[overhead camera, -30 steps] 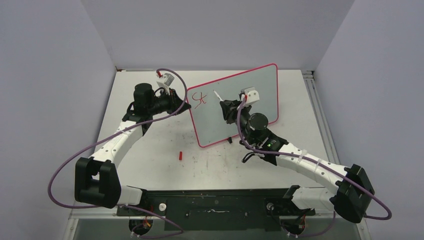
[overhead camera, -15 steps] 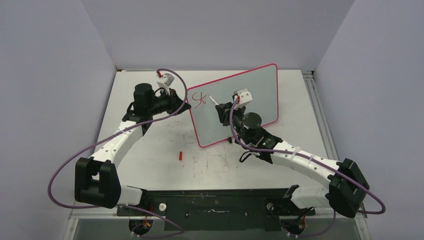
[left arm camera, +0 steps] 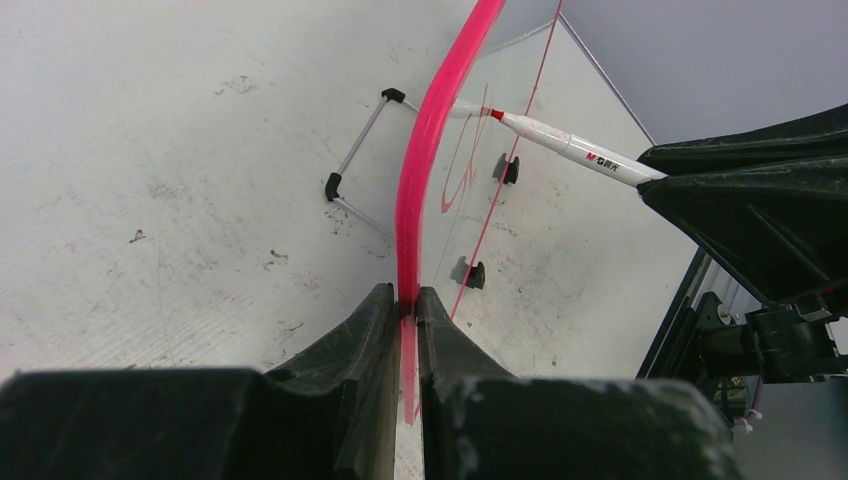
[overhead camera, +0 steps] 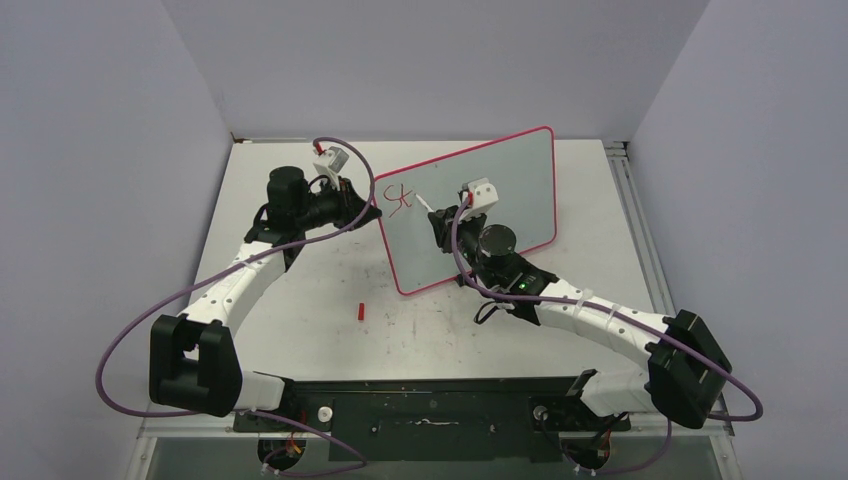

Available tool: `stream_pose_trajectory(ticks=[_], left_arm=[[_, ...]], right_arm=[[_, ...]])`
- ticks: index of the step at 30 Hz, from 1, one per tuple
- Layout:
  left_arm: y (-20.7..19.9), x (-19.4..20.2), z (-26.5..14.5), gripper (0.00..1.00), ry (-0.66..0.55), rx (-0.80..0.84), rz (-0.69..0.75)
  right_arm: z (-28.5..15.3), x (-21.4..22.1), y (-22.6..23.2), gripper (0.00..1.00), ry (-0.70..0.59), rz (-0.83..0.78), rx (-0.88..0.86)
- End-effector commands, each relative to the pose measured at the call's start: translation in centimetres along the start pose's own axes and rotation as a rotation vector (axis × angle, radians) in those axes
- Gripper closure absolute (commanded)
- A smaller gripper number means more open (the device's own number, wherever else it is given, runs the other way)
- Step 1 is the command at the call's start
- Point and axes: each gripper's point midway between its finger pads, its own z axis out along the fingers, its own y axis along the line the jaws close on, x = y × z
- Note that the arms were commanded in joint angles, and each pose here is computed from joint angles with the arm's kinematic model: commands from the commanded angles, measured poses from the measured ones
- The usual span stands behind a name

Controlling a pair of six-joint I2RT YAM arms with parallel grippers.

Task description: Write a sentence on the whiteboard

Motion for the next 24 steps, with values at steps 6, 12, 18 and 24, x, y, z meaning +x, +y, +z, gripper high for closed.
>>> stream_pose_trajectory(ticks=[6,12,18,24], left_arm=[[-1.5,-1.7,-0.6,1.00,-0.041,0.039,0.044],[-1.6,-1.8,-0.6,1.00,-0.043,0.042,0.043],[-1.6,-1.7,-0.6,1.00,-0.042,0.043,0.043],[-1.6,-1.8,-0.6,1.00,-0.043,0.043,0.044]], right_arm=[[0.4,-3.3,-0.4,0.95,-0.095,0.033,0.031],[0.1,-2.7,-0.8,0.95,-0.082,0.032,0.050],[-0.1,-1.9,-1.0,0.95,-0.061,0.031,0.056],[-0.5,-1.0,-0.9,0.95,-0.039,0.032,0.052]])
